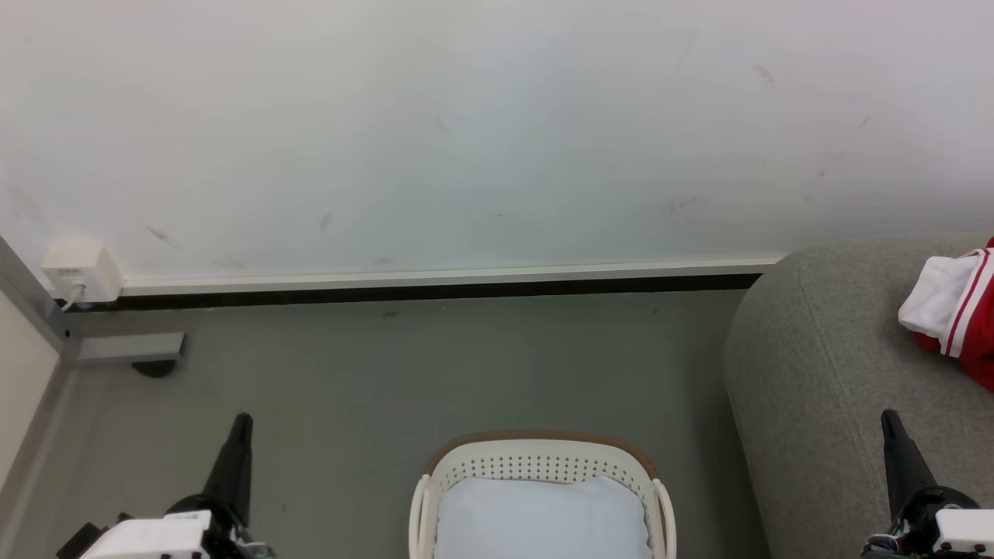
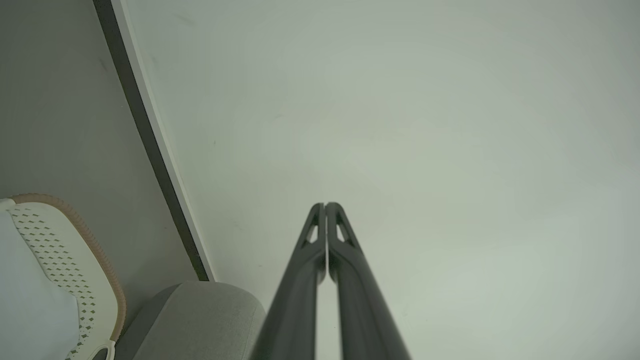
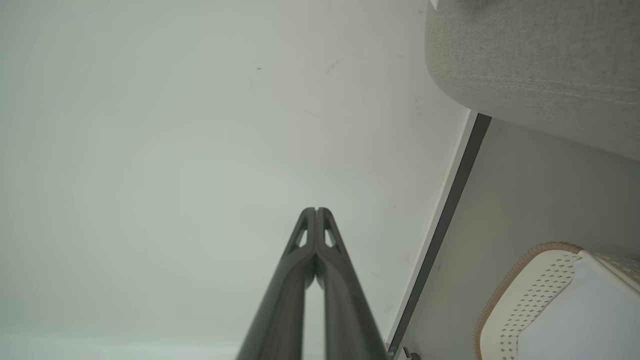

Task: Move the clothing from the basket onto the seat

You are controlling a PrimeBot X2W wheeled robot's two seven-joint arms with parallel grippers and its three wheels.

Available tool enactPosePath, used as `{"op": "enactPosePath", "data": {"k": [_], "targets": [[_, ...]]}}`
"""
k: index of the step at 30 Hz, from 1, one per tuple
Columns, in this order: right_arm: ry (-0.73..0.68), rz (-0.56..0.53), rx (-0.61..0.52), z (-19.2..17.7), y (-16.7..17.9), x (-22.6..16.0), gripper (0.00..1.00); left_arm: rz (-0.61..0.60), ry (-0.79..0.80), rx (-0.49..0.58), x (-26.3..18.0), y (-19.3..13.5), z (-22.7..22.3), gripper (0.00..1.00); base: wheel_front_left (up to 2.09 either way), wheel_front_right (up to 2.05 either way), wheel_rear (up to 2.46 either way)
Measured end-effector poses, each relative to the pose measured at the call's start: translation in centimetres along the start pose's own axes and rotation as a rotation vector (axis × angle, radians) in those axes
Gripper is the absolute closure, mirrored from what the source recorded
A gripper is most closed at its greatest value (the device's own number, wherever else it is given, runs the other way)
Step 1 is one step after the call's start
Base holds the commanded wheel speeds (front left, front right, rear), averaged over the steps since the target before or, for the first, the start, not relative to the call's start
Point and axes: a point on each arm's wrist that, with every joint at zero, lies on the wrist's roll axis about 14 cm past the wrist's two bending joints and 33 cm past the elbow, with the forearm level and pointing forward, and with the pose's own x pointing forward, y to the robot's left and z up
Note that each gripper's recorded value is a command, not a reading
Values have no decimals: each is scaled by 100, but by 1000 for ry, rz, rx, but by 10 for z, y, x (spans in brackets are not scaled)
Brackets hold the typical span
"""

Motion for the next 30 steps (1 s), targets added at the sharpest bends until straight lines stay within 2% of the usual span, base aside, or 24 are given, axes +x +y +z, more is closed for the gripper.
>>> {"op": "enactPosePath", "data": {"k": [30], "targets": [[0, 0, 0, 0, 0, 0, 100, 0, 0, 0, 0, 0, 0, 100, 0, 0, 0]]}}
